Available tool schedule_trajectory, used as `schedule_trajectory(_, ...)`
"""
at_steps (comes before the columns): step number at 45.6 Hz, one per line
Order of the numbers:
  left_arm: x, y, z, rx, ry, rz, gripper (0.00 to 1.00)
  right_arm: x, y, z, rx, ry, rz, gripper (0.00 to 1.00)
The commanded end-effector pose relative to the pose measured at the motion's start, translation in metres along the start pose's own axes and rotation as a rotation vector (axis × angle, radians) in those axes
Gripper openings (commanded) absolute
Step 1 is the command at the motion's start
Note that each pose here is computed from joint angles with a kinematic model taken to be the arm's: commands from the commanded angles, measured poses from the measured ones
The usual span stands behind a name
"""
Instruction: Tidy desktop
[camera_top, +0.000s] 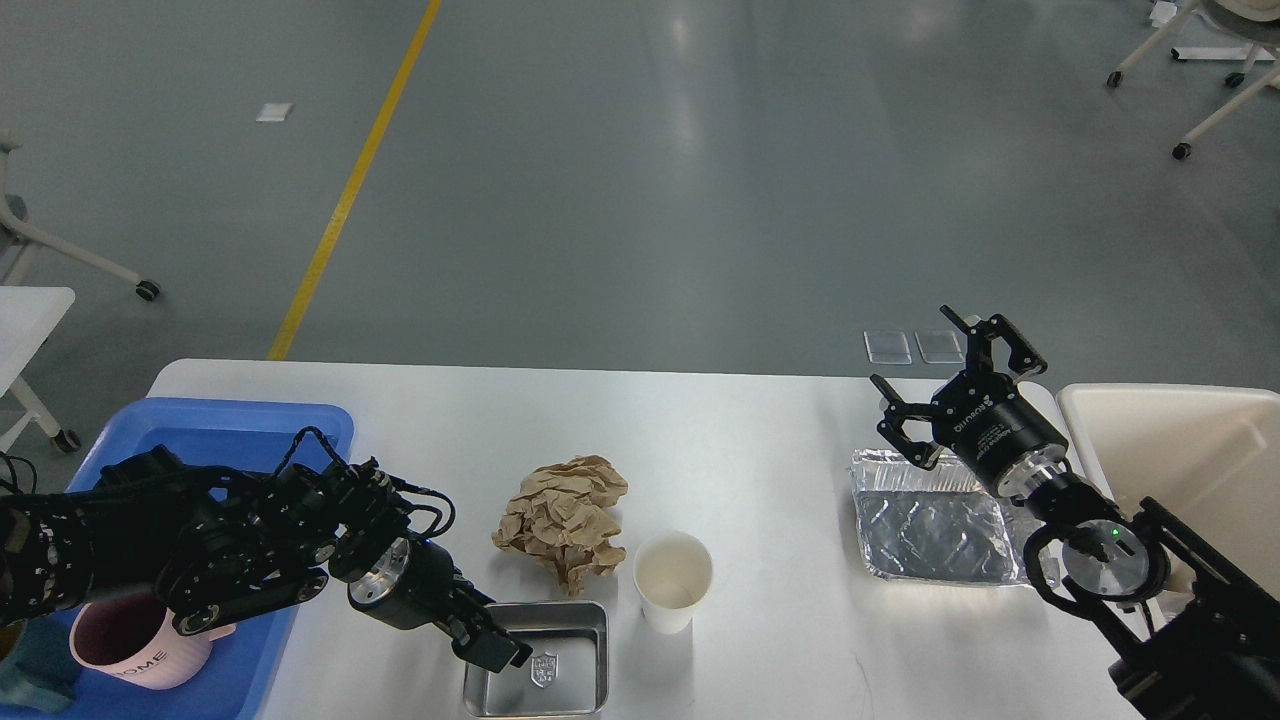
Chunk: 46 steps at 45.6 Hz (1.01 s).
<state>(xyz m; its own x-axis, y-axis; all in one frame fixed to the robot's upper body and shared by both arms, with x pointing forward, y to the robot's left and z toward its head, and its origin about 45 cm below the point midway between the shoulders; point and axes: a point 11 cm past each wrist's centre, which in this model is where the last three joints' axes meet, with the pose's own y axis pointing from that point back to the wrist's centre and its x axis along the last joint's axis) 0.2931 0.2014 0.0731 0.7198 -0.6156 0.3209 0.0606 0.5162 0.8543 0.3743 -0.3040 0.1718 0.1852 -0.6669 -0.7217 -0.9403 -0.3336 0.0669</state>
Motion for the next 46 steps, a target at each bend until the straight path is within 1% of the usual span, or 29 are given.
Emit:
schedule_trajectory(1,-0.001,0.004,-0.002,-0.025,-0.035,0.019,0.69,0.0,0.0,0.0,0.0,-0.001,0.001,1.0)
schedule_trajectory(6,-0.003,0.011,-0.006,-0.034,-0.045,0.046,0.58,0.0,0.0,0.001,0.0,-0.002,0.001,1.0)
schedule_trajectory(11,-0.006,0.02,-0.011,-0.049,-0.073,0.073,0.5,0.0,0.0,0.001,0.0,-0.002,-0.001,1.0)
schedule_trajectory(15,-0.009,0.027,-0.015,-0.041,-0.07,0.076,0.46,0.0,0.0,0.0,0.0,-0.001,0.0,1.0)
schedule_trajectory(16,-0.011,0.028,-0.017,-0.037,-0.066,0.075,0.43,0.0,0.0,0.0,0.0,-0.001,0.0,1.0)
schedule_trajectory(18,-0.013,0.03,-0.019,-0.03,-0.06,0.072,0.34,0.0,0.0,0.0,0.0,-0.001,0.0,1.0)
schedule_trajectory(20,-0.015,0.032,-0.02,-0.031,-0.049,0.062,0.18,0.0,0.0,0.0,-0.001,0.0,0.0,1.0)
schedule_trajectory(21,-0.016,0.032,-0.02,-0.032,-0.042,0.057,0.14,0.0,0.0,0.0,0.0,-0.001,0.0,1.0)
schedule_trajectory(28,-0.033,0.033,-0.027,-0.017,-0.022,-0.011,0.11,0.0,0.0,0.0,0.002,-0.001,0.0,1.0)
schedule_trajectory(33,-0.043,0.034,-0.031,-0.019,-0.024,-0.05,0.04,0.0,0.0,-0.001,0.005,-0.001,0.0,1.0)
schedule_trajectory(42,-0.036,0.038,-0.034,-0.002,-0.041,-0.054,0.05,-0.002,-0.001,-0.002,0.007,-0.001,-0.005,1.0)
schedule_trajectory(46,-0.026,0.041,-0.035,0.002,-0.046,-0.04,0.08,-0.003,-0.002,-0.001,0.008,-0.005,-0.009,1.0)
